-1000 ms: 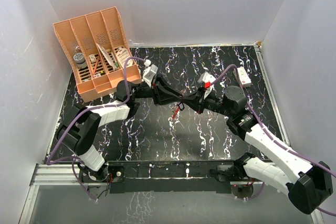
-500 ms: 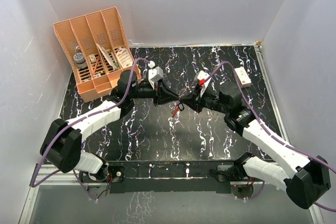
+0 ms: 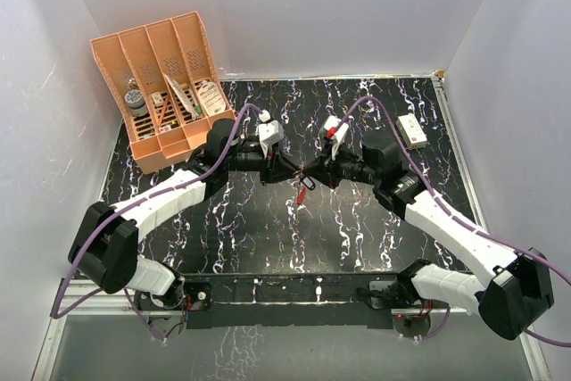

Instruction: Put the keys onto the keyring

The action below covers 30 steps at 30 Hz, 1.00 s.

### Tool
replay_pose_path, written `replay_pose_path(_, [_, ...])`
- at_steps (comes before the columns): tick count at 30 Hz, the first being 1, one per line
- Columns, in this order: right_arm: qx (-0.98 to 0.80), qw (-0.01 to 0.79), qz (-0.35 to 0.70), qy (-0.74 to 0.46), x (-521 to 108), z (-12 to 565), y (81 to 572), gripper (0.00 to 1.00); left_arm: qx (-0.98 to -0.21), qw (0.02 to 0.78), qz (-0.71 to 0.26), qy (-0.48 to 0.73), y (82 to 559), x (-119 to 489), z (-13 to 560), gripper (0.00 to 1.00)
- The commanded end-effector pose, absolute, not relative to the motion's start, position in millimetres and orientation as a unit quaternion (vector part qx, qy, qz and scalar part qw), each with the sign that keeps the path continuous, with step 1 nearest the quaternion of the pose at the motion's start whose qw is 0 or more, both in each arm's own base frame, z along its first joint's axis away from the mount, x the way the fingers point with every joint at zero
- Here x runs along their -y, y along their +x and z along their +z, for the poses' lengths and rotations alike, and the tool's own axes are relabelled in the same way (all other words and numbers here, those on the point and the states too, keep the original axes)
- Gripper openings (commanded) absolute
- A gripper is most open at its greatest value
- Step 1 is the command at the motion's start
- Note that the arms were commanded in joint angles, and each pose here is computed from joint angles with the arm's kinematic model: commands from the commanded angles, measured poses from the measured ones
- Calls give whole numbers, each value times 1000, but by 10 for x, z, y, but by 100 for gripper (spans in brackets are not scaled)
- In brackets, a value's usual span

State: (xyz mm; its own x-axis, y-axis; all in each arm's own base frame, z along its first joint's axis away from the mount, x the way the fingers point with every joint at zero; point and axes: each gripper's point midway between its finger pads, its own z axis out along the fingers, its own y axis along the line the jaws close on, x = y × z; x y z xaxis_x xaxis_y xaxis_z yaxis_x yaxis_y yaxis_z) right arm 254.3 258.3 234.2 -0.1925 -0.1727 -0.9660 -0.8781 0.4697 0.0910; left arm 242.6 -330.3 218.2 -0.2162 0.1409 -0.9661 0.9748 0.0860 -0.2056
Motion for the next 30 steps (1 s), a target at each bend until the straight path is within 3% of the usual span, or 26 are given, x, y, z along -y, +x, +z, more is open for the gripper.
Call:
replay_pose_path(1, [-665,539,342,-387,-2636,2654,2653,0,-596,420,-482,486,2377,3346,2262,16])
replay_pose_path(6, [-682,516,340,-392,-2650,2549,2679,0,-601,427,-465,490,2395,3337,2240,21])
replay_pose_path(30, [-701,476,343,-405,-2678,2387,2662,0,-597,472,-428,487,2556,3320,2352,22])
